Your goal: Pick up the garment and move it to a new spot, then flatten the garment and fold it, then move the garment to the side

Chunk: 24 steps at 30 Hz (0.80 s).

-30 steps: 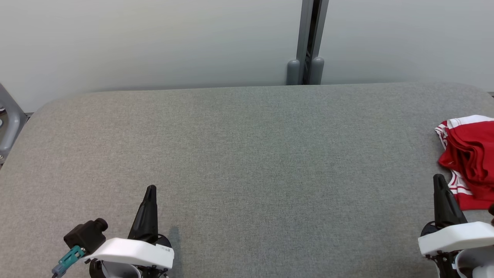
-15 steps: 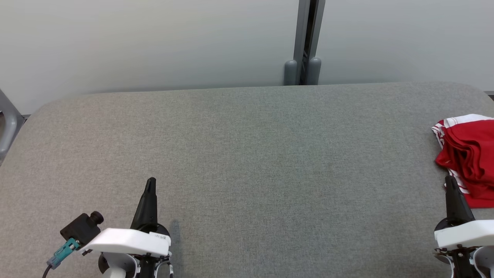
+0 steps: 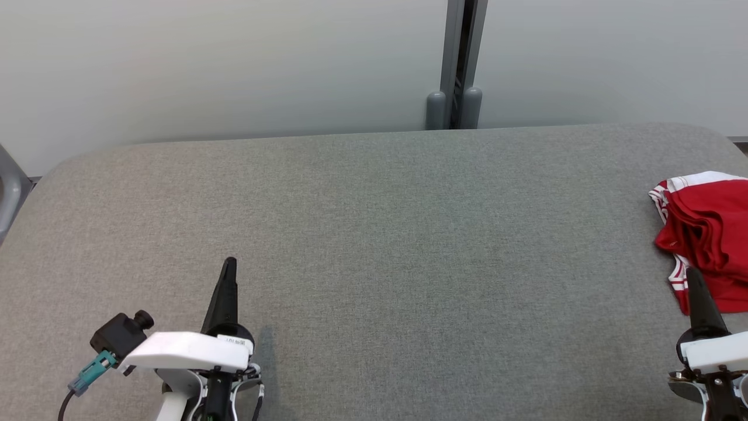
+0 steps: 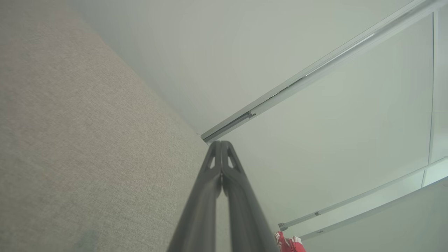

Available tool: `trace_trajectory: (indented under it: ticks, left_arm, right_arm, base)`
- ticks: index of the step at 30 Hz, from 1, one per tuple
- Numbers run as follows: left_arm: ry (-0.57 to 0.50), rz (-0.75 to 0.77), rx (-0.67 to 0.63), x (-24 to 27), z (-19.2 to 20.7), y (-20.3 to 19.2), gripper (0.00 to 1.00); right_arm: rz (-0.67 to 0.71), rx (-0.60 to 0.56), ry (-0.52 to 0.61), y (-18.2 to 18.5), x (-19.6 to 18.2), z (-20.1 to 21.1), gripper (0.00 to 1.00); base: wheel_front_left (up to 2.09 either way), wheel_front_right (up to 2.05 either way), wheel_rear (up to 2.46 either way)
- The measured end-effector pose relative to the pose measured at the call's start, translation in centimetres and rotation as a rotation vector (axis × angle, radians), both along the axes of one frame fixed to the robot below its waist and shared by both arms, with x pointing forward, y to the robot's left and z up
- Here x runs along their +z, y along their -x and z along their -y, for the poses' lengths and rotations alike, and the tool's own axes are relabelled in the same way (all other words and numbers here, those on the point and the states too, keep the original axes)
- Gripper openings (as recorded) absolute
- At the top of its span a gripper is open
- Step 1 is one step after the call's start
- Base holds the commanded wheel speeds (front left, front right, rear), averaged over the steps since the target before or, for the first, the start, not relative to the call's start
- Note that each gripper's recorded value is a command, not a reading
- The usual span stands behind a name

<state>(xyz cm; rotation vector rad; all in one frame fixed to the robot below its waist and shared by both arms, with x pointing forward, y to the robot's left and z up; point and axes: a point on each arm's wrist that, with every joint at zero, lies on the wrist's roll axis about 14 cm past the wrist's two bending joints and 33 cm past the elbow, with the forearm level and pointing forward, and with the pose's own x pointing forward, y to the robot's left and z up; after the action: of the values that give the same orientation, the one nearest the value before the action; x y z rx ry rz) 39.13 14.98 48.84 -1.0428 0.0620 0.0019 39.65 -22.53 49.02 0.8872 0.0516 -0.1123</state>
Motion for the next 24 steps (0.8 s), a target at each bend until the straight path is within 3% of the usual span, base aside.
trace_trajectory:
  ticks: [24]
  left_arm:
    - [0.211,-0.003,-0.020,0.8,0.9,-1.4,0.00]
  right_arm:
    - [0.021,-0.039,-0.275,0.3,0.2,1.8,0.00]
  base:
    - [0.00,0.00,0.00]
